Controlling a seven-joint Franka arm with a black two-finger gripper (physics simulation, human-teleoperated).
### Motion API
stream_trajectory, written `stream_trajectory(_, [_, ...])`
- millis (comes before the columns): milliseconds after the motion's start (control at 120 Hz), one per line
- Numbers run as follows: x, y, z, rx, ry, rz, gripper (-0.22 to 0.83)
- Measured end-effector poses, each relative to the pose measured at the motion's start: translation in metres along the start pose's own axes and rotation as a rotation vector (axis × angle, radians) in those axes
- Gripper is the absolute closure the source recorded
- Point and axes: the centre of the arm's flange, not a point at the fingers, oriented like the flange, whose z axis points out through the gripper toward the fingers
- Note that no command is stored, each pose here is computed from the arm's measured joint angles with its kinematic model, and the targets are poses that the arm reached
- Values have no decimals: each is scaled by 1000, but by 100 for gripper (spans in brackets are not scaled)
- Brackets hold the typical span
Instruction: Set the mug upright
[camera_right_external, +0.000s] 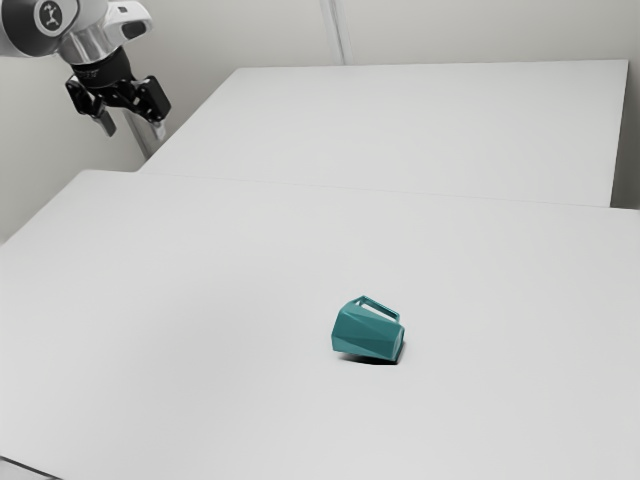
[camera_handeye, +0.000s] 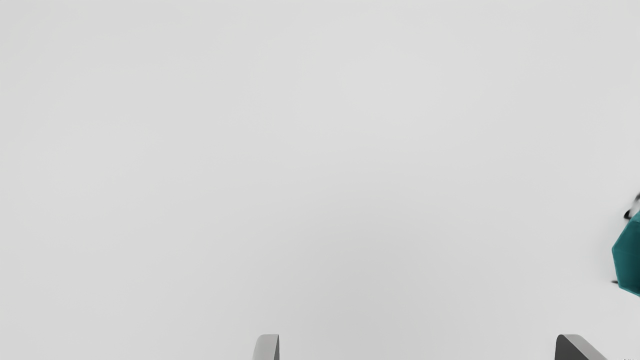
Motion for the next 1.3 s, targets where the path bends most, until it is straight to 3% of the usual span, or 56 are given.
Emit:
stream_trajectory(317, [1, 2, 9, -13, -17, 14, 0])
stream_trajectory(467, [2, 14, 38, -83, -74, 19, 0])
stream_trajectory(633, [5, 38, 99, -235, -184, -2, 0])
stream_trajectory(867, [17, 57, 200, -446, -339, -113, 0])
stream_trajectory(1050, [8, 75, 266, -572, -459, -195, 0])
stream_trajectory(1300, [9, 127, 324, -685, -546, -226, 0])
